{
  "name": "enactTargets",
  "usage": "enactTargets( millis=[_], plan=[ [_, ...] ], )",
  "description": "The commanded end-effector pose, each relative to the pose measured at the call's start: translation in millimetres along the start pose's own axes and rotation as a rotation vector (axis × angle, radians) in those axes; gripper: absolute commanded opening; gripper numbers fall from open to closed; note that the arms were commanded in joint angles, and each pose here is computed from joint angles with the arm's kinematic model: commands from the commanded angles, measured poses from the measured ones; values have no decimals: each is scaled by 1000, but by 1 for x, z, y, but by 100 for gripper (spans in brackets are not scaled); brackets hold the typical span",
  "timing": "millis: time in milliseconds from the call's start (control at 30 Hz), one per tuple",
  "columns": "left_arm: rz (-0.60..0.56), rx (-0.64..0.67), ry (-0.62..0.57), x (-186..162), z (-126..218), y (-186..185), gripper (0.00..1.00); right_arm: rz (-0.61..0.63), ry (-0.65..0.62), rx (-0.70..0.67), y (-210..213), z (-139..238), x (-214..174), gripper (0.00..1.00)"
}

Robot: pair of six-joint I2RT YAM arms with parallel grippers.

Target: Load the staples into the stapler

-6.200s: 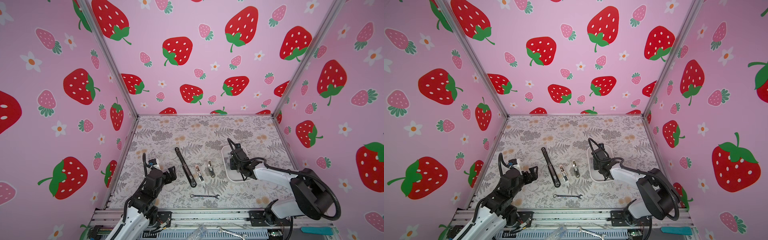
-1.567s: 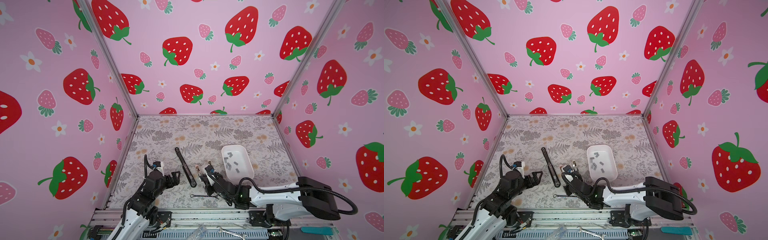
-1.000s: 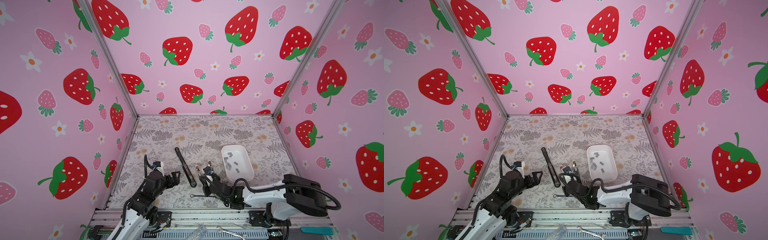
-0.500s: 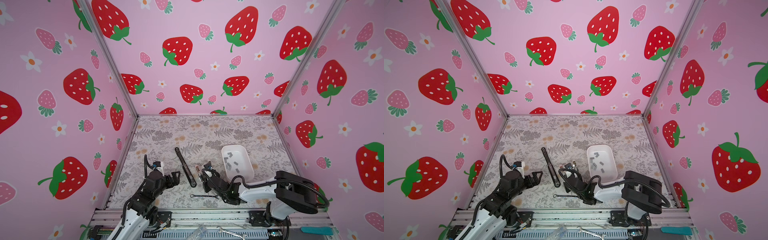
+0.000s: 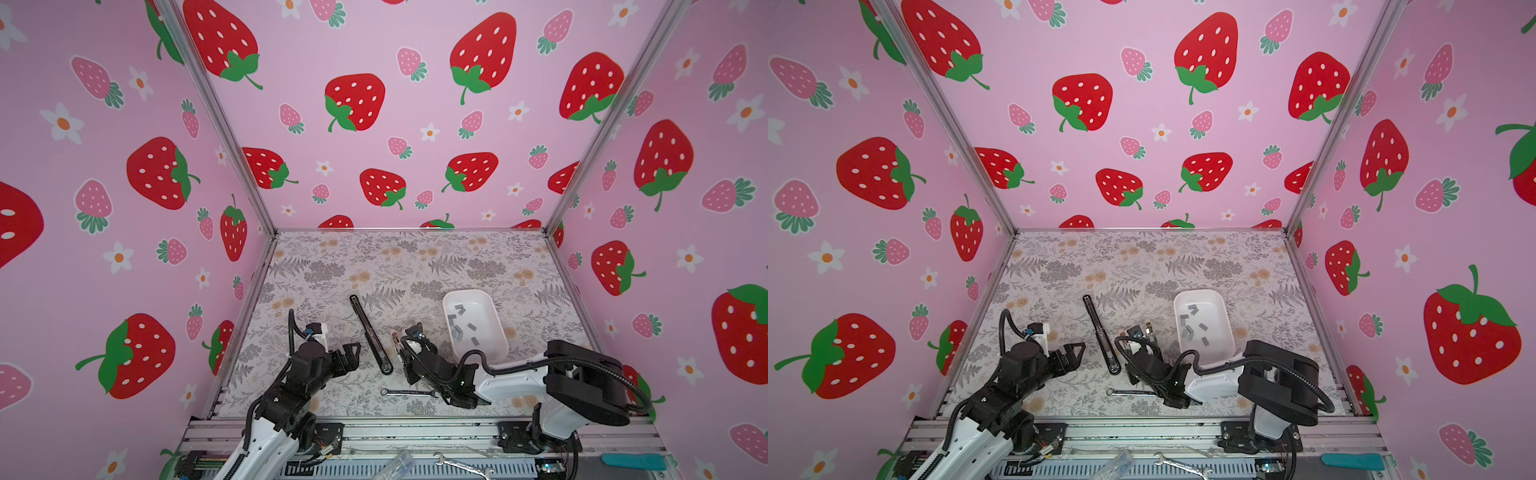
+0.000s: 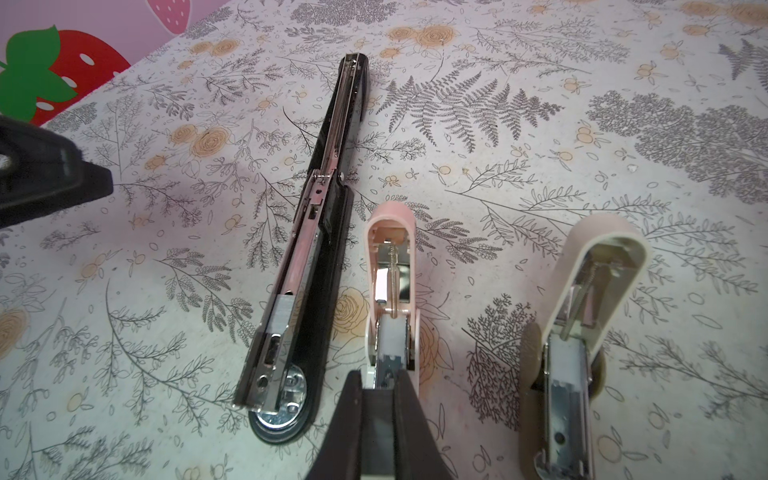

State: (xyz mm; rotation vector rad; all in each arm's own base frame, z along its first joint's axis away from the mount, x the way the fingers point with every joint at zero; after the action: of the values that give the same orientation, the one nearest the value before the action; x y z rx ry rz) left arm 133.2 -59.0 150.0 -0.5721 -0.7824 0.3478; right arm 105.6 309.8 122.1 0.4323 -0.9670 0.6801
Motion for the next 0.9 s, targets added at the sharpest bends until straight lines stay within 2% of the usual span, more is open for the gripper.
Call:
enactTargets(
  millis=[0,867],
  plan=[
    [-9,-11,-11,0,0,-1,99,-26,-6,-4,1,-4,2,7],
    [-9,-10,-12,0,0,0,99,-16,32,-19,0,-22,-2,6]
  ],
)
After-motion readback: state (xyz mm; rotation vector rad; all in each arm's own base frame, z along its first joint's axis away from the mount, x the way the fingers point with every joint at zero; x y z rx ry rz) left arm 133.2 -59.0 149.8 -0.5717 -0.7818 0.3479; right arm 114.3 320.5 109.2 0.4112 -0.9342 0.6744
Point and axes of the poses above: each gripper's point midway between its finger pads, its own z axis back along the fingers, its own y axis along the line the jaws close on, x = y × z, the point moved 10 cm from there along z, back along the fingers, and after that the axes turned 7 degrees about z, right-handed, at the moved point
